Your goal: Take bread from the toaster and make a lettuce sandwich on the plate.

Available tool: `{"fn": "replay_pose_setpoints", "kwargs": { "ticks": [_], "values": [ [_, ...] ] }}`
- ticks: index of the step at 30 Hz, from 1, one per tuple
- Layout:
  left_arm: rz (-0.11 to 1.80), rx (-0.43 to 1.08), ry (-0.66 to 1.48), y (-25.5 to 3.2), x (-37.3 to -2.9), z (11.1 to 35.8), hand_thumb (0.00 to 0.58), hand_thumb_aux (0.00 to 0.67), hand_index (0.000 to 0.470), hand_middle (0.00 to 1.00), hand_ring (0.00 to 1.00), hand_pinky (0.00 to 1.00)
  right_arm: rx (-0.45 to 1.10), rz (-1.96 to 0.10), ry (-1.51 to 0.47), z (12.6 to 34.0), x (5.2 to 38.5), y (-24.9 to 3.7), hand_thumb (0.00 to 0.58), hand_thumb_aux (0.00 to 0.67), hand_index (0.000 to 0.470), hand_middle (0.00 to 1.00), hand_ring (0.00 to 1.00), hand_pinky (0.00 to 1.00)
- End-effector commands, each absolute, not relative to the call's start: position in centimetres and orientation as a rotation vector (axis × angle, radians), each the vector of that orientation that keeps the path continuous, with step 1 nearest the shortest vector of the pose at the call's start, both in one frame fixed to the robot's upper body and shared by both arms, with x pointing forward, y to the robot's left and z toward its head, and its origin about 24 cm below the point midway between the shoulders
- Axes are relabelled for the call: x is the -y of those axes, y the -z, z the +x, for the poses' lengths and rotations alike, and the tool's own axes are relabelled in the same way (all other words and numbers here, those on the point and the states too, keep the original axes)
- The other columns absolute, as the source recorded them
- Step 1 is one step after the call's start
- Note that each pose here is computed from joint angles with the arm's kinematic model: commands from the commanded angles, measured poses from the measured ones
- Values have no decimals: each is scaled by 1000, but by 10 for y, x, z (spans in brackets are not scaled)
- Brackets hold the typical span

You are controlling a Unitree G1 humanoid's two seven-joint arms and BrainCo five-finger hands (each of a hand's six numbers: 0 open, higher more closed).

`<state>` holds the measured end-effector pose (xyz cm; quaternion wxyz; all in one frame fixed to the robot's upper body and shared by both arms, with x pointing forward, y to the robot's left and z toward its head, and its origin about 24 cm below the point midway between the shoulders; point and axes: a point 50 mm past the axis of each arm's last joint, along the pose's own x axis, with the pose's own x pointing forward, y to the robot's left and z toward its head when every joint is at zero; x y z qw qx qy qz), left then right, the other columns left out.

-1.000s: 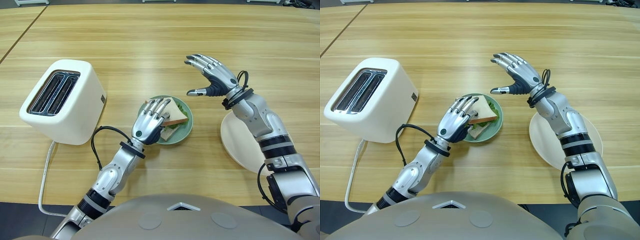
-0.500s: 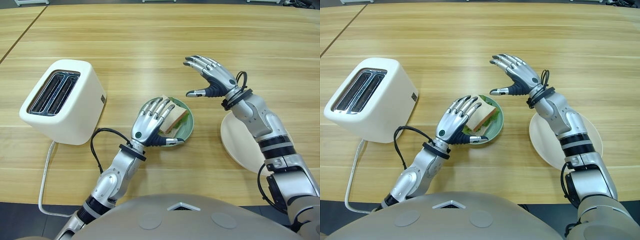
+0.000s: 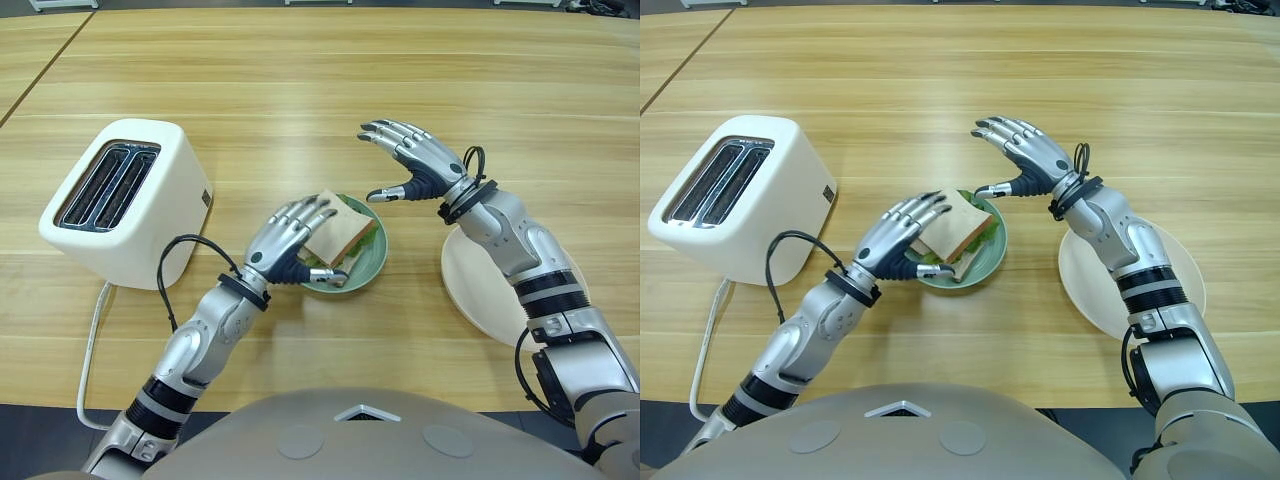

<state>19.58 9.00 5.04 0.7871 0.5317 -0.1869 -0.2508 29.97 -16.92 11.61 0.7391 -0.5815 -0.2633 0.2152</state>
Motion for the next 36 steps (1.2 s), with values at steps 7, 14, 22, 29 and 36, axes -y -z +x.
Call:
{"fn": "replay_pose_setpoints", "kwargs": {
  "ticks": [7, 14, 22, 29, 36],
  "values": [
    [1147, 340, 655, -22, -80, 194, 0, 0, 0, 0, 0, 0, 575, -1287, -514, 300, 167, -115, 0, 0, 0, 0, 0, 0],
    [1163, 223, 777, -6, -79, 176, 0, 0, 0, 0, 0, 0, 578, -1290, -523, 299, 166, -115, 0, 0, 0, 0, 0, 0],
    [1418, 174, 901, 14, -84, 159, 0, 0, 0, 0, 0, 0, 583, -1294, -527, 299, 165, -117, 0, 0, 0, 0, 0, 0],
    [1654, 212, 930, 26, -86, 158, 0, 0, 0, 0, 0, 0, 585, -1297, -530, 299, 164, -117, 0, 0, 0, 0, 0, 0],
    [1678, 252, 911, 23, -81, 158, 0, 0, 0, 0, 0, 0, 587, -1299, -530, 299, 164, -117, 0, 0, 0, 0, 0, 0]
  ]
}}
